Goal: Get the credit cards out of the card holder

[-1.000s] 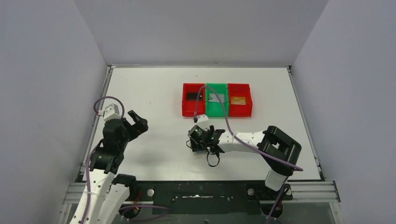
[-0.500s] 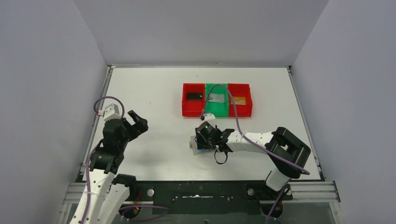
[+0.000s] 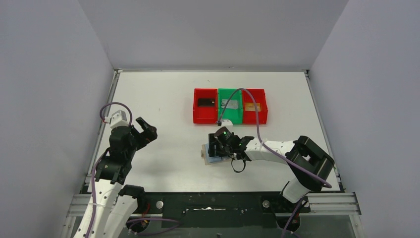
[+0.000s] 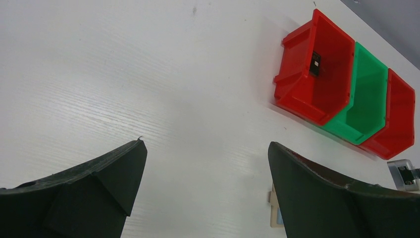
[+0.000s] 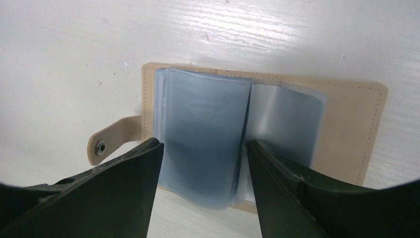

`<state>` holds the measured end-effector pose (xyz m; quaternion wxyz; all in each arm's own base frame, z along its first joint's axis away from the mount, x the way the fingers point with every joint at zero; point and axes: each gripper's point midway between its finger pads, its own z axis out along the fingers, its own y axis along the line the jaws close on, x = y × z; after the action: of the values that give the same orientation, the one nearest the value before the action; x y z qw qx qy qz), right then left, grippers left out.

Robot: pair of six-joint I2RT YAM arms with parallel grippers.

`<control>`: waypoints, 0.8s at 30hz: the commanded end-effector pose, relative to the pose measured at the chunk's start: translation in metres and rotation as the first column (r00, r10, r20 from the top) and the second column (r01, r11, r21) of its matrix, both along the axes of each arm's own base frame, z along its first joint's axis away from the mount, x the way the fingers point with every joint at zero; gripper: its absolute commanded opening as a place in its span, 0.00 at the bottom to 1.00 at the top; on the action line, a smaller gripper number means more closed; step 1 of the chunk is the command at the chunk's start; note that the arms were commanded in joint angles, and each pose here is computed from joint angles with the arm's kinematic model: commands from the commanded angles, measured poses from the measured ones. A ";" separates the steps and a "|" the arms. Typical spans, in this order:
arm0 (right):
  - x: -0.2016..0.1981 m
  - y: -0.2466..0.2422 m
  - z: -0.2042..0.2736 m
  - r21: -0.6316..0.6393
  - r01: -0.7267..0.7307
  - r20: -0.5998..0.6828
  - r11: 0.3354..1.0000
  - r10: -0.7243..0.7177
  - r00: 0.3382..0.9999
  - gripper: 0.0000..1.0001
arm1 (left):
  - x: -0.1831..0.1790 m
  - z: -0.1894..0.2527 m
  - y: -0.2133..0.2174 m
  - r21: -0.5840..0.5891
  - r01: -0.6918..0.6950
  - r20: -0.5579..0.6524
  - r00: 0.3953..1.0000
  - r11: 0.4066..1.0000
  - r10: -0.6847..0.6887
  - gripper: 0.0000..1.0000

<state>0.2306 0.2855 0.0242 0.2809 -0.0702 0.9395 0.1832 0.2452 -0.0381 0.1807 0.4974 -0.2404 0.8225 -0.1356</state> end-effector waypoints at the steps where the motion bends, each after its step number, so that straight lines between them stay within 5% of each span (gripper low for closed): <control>1: 0.000 0.001 0.004 -0.096 -0.008 0.043 0.995 0.012 0.999 0.67 | 0.007 0.012 -0.003 0.000 0.020 0.054 0.998 1.000 -0.020 0.97; 16: -0.005 -0.002 -0.012 -0.332 -0.016 0.078 0.943 0.044 0.996 0.67 | 0.007 0.012 -0.003 0.001 0.024 0.053 0.998 1.000 -0.024 0.97; 24: -0.008 0.003 -0.012 -0.289 -0.029 0.074 0.957 0.052 0.996 0.49 | 0.007 0.012 -0.003 0.001 0.022 0.054 0.998 1.000 -0.022 0.97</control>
<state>0.2269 0.2955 0.0205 0.3086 -0.1272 0.9406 0.0612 0.2451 -0.0400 0.1803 0.4952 -0.2377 0.8239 -0.1395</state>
